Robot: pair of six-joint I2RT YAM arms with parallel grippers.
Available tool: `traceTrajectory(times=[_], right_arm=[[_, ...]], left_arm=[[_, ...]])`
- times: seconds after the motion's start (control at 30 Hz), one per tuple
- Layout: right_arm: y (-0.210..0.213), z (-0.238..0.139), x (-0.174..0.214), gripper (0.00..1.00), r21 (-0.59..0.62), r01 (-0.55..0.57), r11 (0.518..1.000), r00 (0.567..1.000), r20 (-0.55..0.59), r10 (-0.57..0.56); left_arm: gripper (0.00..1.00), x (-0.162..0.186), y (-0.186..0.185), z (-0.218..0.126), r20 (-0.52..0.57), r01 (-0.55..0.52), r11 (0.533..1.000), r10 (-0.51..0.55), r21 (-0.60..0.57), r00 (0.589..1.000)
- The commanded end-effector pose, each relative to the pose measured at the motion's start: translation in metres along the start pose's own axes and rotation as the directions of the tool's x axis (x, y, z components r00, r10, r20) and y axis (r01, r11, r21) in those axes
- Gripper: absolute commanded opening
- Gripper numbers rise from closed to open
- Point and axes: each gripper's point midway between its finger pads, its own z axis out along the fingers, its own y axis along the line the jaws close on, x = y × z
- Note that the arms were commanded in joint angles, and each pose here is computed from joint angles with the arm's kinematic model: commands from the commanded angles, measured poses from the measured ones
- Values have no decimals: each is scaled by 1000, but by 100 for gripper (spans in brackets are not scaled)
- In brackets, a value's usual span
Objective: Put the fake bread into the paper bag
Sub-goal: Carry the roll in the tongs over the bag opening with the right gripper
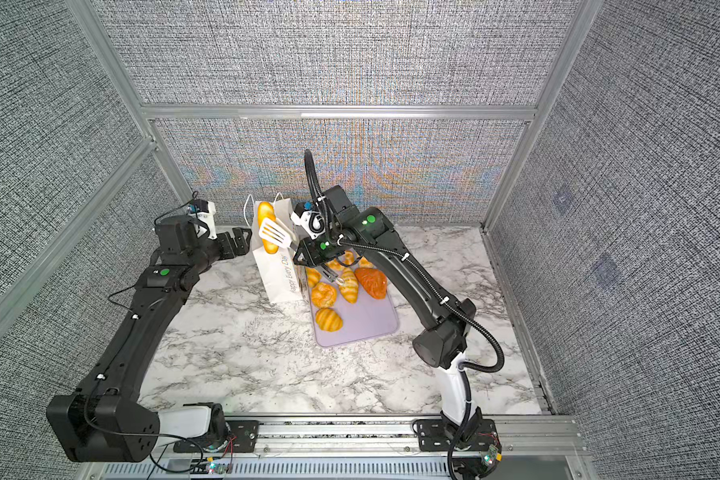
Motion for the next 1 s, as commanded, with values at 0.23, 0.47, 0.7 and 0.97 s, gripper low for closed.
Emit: traceTrajectory(times=[0.23, 0.47, 0.7, 0.97], right_arm=[[-3, 12, -45, 26, -9, -14, 1000, 985, 171, 15], [-16, 19, -57, 26, 56, -21, 998, 975, 221, 8], [-29, 23, -56, 26, 156, -14, 988, 977, 212, -20], [-46, 22, -42, 28, 287, 8, 958, 987, 152, -54]], left_arm=[[99, 0, -3, -4, 17, 0, 1000, 0, 16, 1000], [99, 2, -3, -3, 11, 3, 1000, -3, 21, 1000], [99, 4, -2, -1, 8, 7, 1000, -7, 20, 1000], [99, 3, -7, 1, 9, 28, 998, -28, 51, 1000]])
